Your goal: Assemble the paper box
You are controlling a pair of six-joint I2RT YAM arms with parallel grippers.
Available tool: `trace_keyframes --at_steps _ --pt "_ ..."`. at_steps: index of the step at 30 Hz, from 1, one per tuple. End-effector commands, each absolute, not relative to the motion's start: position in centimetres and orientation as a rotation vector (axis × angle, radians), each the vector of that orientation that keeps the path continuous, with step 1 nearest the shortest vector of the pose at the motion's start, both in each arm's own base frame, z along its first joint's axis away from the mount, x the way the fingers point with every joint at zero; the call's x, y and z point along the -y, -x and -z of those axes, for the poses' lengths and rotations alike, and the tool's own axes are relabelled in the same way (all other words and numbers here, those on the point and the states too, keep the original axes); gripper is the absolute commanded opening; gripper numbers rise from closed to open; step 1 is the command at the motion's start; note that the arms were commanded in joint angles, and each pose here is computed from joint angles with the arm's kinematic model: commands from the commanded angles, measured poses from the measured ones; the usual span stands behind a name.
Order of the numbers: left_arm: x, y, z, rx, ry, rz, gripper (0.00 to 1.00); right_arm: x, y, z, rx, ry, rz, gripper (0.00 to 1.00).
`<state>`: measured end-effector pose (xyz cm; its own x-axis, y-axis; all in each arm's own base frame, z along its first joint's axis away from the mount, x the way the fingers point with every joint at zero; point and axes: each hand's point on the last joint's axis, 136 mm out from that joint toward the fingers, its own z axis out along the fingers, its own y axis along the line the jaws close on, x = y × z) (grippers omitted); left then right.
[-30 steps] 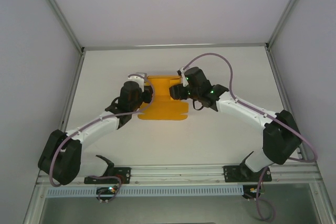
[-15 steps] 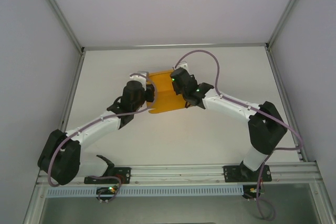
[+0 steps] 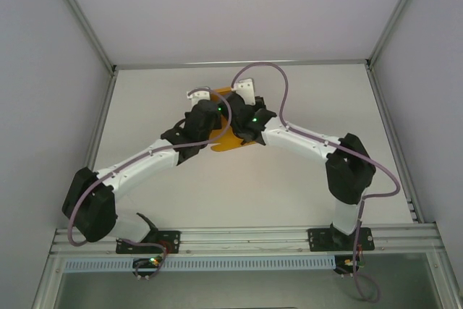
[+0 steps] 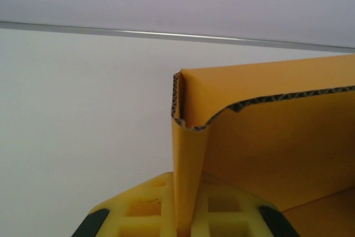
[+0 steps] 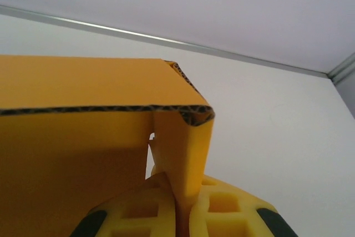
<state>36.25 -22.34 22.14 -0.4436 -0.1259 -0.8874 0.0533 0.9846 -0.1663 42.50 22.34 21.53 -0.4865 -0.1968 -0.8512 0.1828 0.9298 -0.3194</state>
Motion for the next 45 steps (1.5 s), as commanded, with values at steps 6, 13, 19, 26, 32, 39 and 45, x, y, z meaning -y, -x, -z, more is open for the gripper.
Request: trace_keyframes --at_steps 6,13,19,26,32,39,45 --pt "19.1 -36.7 -21.2 -2.023 0.089 0.097 0.0 -17.7 -43.6 -20.5 -1.968 -0.023 0.434 0.02" --pt "22.2 -36.4 -21.1 -2.014 -0.008 0.291 0.0 -24.8 -41.2 -24.2 -1.796 0.148 -0.416 0.37" --pt "22.6 -35.7 -21.7 -1.953 -0.083 0.336 0.0 -24.4 -37.9 -27.0 -1.775 0.23 -0.495 0.88" --pt "23.6 -34.5 -23.4 -1.827 -0.212 0.421 0.0 -20.8 -34.2 -29.3 -1.777 0.153 -0.495 1.0" --pt "25.7 -32.7 -24.1 -1.761 -0.402 0.556 0.0 -17.4 -31.6 -28.5 -1.794 0.046 -0.474 1.0" --pt "27.5 -28.4 -21.5 -1.86 -0.912 0.754 0.0 -14.5 -29.1 -26.9 -1.873 -0.021 -0.422 1.0" --pt "27.0 -25.3 -19.6 -1.887 -1.244 0.828 0.0 -11.4 -27.4 -25.9 -1.905 -0.079 -0.315 1.0"
